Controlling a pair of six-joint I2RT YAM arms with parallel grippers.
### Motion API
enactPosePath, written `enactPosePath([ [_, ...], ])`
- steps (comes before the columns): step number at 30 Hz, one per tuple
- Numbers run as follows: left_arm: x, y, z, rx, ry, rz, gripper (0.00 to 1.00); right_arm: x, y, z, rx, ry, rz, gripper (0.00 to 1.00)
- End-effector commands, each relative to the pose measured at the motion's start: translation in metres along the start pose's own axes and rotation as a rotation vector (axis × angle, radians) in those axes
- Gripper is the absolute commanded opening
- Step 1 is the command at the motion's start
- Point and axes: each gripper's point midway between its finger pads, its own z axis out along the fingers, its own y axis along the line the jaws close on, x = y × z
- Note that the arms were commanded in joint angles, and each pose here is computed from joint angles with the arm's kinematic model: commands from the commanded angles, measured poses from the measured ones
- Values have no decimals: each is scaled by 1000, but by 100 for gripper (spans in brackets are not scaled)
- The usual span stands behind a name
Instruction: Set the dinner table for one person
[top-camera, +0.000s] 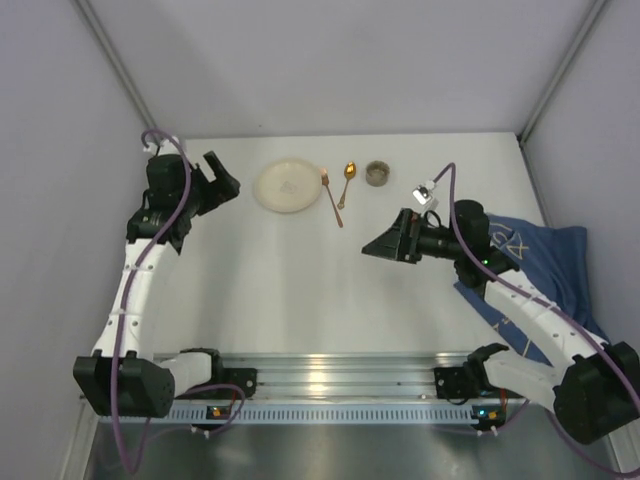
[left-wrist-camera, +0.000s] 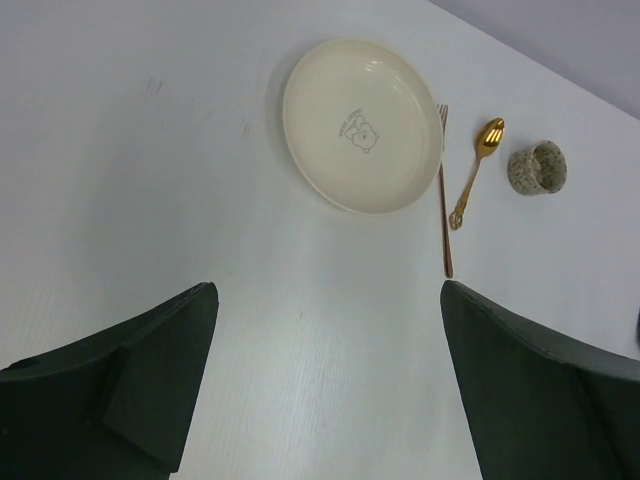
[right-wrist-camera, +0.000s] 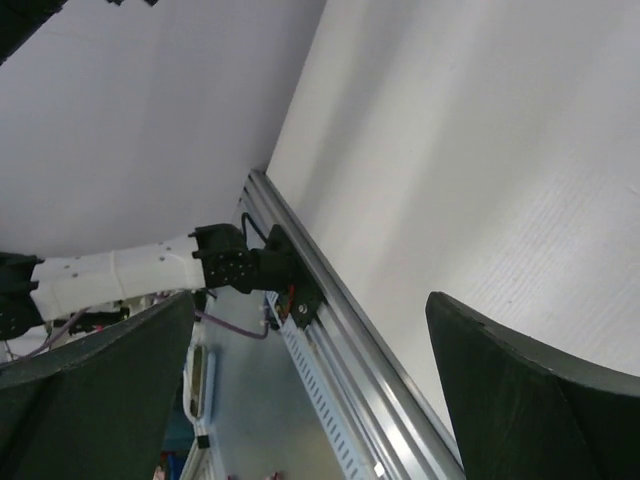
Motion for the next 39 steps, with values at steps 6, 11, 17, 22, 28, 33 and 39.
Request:
enactPosePath([
  [6,30,13,8,-10,45,-122,98,-31,-51,-35,466,-123,-34,100],
  [11,32,18,2,-23,14,-109,98,-38,-90,-59,518,-141,100,100],
  [17,49,19,10,-24,108,-70,98,-85,-130,-118,784,-266,54,100],
  [22,72,13,17,-6,222,-146,94,-101,-180,-161,1065,-264,204,100],
  [28,100,-6,19,107,330,-191,86,-74,-243,-184,1299,-148,383,100],
  [33,108,-4,13,97,348,-114,86,-51,-268,-206,1482,-84,475,100],
  [39,108,-12,5,103,368,-124,84,-23,-294,-203,1509,24,559,97],
])
